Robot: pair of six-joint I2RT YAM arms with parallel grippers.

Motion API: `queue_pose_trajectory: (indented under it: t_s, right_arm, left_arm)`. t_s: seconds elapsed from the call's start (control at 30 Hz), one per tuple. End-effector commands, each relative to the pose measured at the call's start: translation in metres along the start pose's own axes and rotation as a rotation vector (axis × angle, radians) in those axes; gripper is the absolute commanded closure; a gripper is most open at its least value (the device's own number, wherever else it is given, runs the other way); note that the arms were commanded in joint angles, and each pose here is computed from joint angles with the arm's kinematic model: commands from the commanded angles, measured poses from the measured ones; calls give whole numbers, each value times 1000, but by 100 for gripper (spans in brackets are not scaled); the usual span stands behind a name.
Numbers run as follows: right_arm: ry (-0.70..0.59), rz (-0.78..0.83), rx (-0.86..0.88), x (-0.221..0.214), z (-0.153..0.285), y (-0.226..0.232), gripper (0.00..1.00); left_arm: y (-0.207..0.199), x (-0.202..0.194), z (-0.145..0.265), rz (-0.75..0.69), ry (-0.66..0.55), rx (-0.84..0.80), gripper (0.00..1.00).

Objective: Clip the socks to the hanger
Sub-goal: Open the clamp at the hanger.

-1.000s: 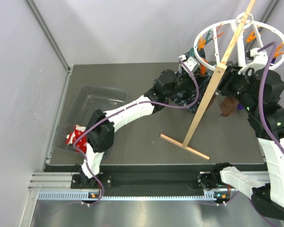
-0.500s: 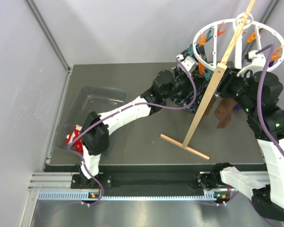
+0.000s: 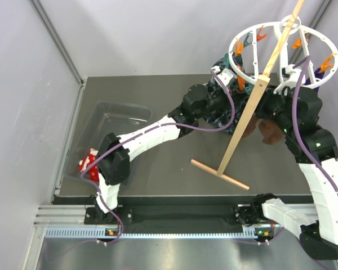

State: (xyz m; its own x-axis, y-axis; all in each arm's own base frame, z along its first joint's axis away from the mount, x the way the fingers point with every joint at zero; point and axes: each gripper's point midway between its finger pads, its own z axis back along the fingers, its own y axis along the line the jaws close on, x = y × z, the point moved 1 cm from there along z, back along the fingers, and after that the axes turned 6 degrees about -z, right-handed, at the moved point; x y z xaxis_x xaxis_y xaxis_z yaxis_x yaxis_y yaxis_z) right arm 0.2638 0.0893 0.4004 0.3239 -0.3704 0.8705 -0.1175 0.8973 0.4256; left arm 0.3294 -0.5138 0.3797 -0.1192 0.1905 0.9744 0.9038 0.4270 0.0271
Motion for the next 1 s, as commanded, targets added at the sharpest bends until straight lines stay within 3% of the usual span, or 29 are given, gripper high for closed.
queue_pose_trajectory:
  t_s: [0.0,0.2,0.27,0.37,0.43,0.47,0.57,0.97]
  right_arm:
    - [-71,-22,-4,12,-8,0,71]
    - [-131,2,-144,18,-14,-26,94]
    - [-143,16,-164,19,-12,-30,100]
    - [-141,24,-162,17,-11,-31,100]
    - [-138,26,-159,16,-10,-31,100]
    - [-134,26,-159,15,-9,-31,100]
    - [-134,29,-159,15,-7,-32,100]
    - [-137,37,-149,19,-2,-29,100]
  left_arm:
    - [-6,51,10,-11,-92,-4,100]
    - [3,42,11,0,-45,55,100]
    - [10,38,13,0,-24,95,91]
    - [19,30,20,3,1,152,70]
    - [18,26,23,1,6,149,65]
    - [16,27,23,0,-2,138,56]
    - [12,25,21,-5,-19,107,50]
    - [12,44,0,-38,-115,83,47]
